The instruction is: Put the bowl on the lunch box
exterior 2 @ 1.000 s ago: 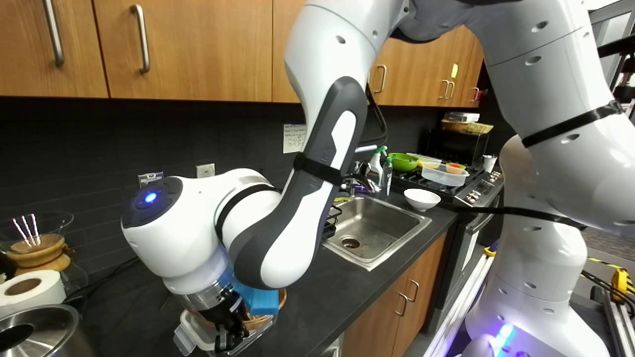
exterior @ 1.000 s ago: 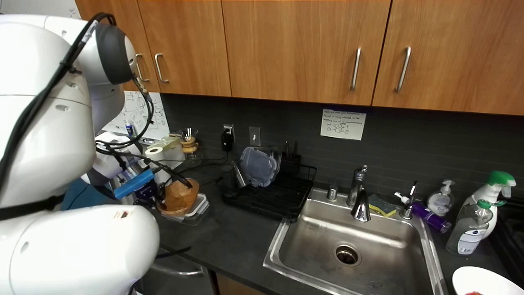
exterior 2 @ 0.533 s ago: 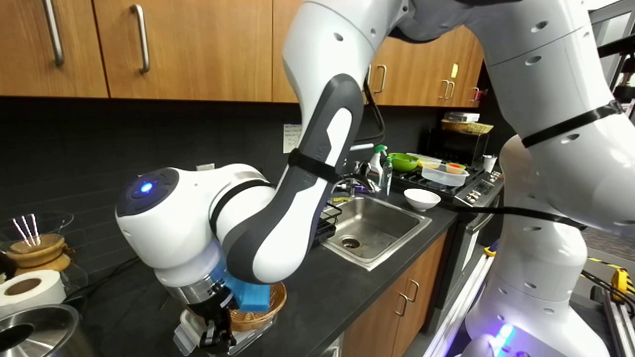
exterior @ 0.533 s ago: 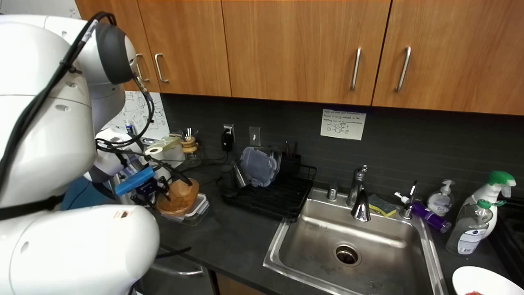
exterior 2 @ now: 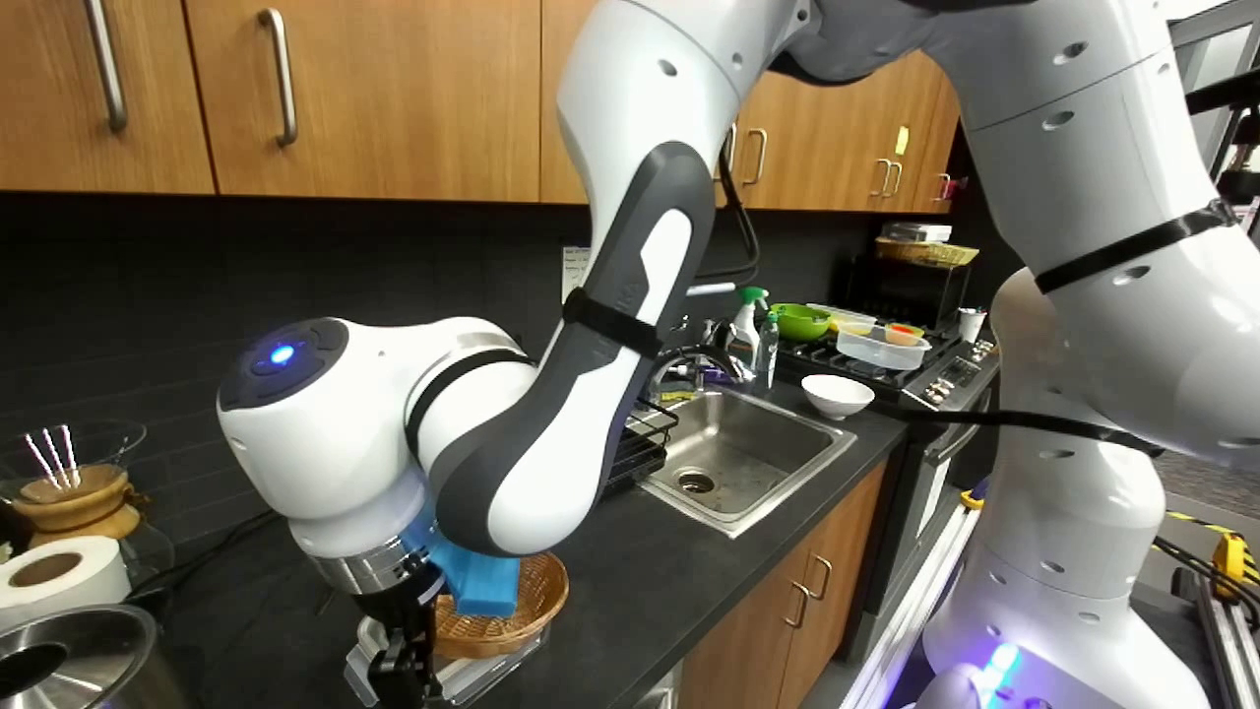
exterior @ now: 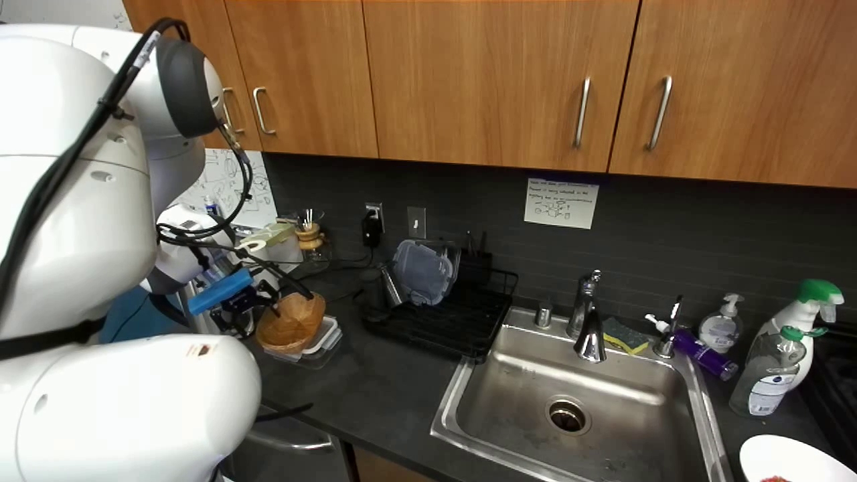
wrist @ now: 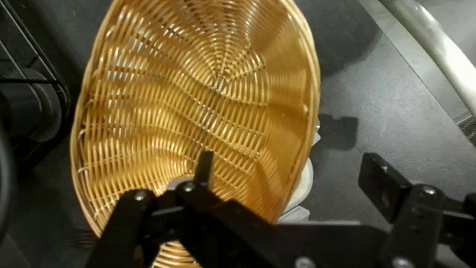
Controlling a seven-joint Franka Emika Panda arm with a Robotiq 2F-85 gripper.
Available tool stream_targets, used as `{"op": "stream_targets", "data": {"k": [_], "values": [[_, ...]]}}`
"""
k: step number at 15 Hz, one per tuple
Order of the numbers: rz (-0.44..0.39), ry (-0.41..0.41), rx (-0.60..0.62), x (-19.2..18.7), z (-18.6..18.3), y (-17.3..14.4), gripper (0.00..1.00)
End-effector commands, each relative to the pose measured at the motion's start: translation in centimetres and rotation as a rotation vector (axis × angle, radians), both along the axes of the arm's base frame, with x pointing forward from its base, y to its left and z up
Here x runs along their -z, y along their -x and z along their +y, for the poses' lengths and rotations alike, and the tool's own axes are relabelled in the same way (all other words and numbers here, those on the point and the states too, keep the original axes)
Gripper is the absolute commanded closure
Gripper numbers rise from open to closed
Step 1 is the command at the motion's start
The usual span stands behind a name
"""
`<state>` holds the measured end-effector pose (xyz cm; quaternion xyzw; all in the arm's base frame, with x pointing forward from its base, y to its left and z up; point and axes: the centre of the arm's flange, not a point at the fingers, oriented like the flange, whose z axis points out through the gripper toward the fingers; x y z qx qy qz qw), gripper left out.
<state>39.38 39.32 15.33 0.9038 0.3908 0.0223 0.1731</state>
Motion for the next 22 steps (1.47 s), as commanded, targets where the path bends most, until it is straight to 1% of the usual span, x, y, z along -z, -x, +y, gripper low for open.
{"op": "stream_targets", "data": {"k": [1,3,6,8,11,14,19,22], "values": [[-0.039,-0.032,0.001,-0.7,0.5,1.1,0.00],[-0.063,-0.077,-0.003,-1.1,0.8,2.3,0.00],[-0.124,-0.164,0.023,-2.0,0.6,4.2,0.00],[-0.158,-0.202,0.047,-2.5,0.3,5.0,0.00],[-0.185,-0.215,0.058,-2.9,-0.1,5.4,0.00],[-0.189,-0.209,0.081,-3.6,-0.4,6.0,0.00],[-0.194,-0.187,0.094,-5.4,-0.6,9.3,0.00],[-0.210,-0.204,0.121,-6.3,-1.7,11.0,0.00]]}}
